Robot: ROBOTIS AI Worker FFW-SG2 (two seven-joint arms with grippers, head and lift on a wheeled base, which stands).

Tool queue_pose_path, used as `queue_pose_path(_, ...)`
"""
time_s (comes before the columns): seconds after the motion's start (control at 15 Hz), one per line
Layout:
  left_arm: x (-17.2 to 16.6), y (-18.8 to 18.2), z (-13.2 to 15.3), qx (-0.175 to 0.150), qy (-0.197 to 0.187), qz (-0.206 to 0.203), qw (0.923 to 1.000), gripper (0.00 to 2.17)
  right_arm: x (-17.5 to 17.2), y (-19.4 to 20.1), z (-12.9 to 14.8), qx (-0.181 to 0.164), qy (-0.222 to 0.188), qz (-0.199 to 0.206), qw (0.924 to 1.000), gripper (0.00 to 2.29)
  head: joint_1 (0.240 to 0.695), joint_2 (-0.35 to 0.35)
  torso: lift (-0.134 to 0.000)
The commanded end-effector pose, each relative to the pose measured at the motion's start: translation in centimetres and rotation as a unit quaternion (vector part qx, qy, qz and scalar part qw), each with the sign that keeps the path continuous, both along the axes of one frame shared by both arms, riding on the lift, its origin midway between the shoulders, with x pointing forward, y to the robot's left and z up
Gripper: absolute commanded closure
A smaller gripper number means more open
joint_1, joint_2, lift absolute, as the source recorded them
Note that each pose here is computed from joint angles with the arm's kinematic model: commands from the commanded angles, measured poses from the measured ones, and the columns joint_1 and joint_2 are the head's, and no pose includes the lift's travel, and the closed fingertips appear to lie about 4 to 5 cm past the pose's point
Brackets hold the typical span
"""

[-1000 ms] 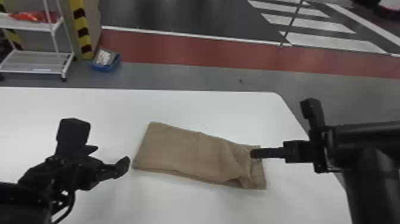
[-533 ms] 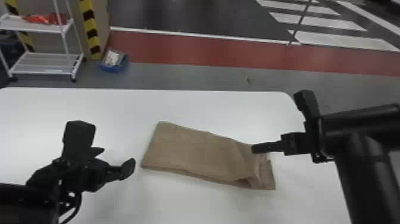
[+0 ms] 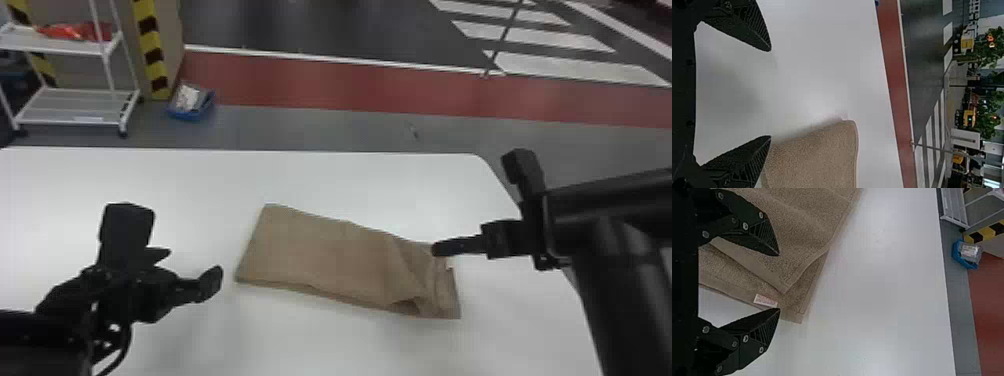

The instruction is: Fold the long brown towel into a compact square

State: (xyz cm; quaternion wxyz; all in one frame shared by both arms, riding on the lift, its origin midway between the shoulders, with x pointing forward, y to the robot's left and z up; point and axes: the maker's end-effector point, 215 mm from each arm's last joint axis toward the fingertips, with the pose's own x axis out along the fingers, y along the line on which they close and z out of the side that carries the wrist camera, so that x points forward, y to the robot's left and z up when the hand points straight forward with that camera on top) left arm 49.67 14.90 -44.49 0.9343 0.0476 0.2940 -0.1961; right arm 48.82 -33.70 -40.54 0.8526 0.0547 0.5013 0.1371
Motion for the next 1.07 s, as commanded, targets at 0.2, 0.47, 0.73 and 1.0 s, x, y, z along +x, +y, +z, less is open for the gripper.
queue_pose_path(0.2, 0.3, -0.1, 0.4, -0.001, -0.004, 0.0, 1.0, 0.09, -1.1, 2.2, -3.3, -0.005, 0.043, 0.018, 0.9989, 0.46, 0.695, -0.205, -0.124)
queue_pose_path(0.47, 0.3, 0.5, 0.3, 0.0, -0.004, 0.004, 1.0, 0.1, -1.0, 3.3, -3.5, 0.0, 0.044, 0.024, 0.9987, 0.48, 0.695, -0.18, -0.124)
queue_pose_path(0.73, 0.3, 0.5, 0.3, 0.0, -0.004, 0.004, 1.0, 0.1, -1.0, 2.9, -3.5, -0.008, 0.043, 0.02, 0.9988, 0.59, 0.695, -0.17, -0.124)
queue_pose_path(1.0, 0.3, 0.4, 0.3, -0.001, -0.004, 0.003, 1.0, 0.1, -0.9, 2.6, -3.6, -0.011, 0.043, 0.015, 0.9989, 0.82, 0.695, -0.175, -0.124)
